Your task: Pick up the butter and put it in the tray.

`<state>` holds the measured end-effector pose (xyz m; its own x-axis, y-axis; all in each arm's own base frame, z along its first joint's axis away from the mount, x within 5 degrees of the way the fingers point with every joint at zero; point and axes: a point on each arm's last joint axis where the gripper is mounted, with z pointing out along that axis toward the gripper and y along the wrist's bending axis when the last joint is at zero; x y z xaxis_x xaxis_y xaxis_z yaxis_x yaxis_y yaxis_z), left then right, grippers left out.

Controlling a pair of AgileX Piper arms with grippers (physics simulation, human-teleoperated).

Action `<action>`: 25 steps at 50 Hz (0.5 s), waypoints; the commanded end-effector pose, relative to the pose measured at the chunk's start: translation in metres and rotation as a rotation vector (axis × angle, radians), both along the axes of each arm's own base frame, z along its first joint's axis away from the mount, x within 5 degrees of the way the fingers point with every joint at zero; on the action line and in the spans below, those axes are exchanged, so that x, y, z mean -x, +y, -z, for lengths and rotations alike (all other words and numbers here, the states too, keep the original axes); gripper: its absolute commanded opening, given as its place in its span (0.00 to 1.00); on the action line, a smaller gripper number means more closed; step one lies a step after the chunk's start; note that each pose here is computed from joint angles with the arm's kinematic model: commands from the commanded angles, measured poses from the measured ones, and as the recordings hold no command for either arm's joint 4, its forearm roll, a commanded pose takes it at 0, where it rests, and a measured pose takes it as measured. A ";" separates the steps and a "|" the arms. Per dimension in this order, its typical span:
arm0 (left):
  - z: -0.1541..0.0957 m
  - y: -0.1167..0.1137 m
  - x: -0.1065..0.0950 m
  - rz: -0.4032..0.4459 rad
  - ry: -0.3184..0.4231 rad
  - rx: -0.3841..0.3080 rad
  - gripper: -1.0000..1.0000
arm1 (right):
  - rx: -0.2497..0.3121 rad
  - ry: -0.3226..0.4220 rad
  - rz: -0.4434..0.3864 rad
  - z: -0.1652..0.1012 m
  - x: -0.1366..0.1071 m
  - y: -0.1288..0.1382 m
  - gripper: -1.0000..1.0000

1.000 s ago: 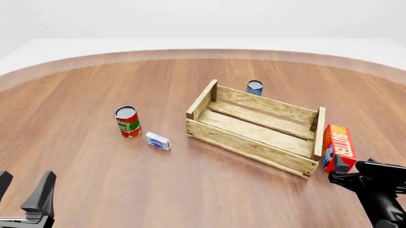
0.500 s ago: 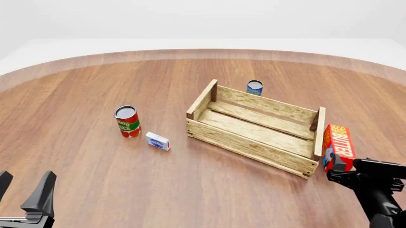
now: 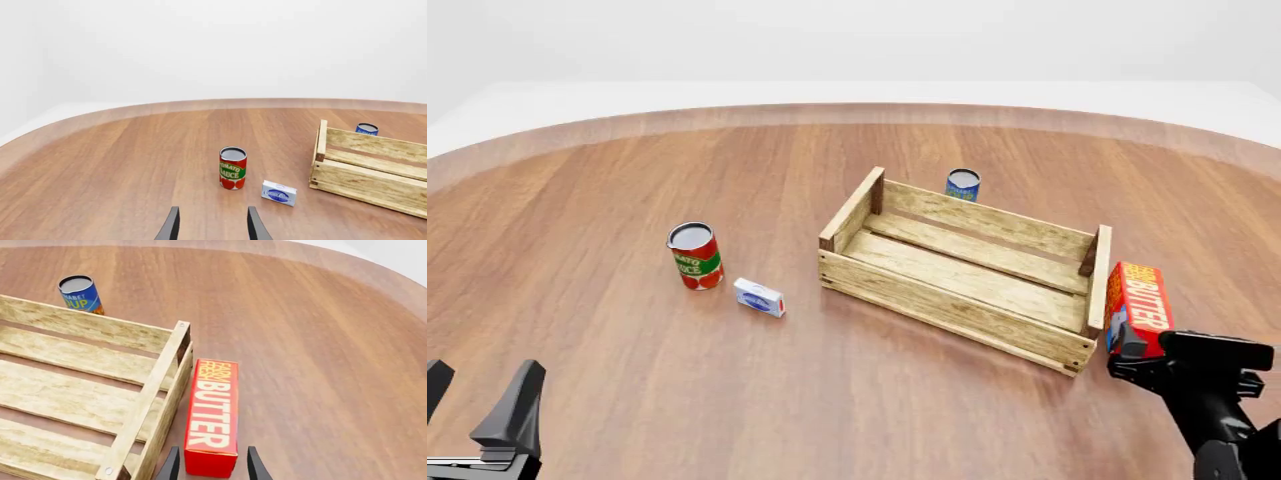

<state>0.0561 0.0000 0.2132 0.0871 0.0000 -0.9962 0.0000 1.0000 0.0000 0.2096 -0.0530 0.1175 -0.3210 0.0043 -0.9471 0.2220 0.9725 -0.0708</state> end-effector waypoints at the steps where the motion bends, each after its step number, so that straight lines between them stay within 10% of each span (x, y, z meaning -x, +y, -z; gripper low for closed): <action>1: 0.000 0.000 0.000 0.000 0.000 0.000 1.00 | 0.001 0.014 -0.004 0.006 -0.006 -0.001 1.00; 25: 0.000 0.000 0.000 0.000 0.000 0.000 1.00 | 0.003 0.031 -0.002 0.013 -0.013 -0.004 1.00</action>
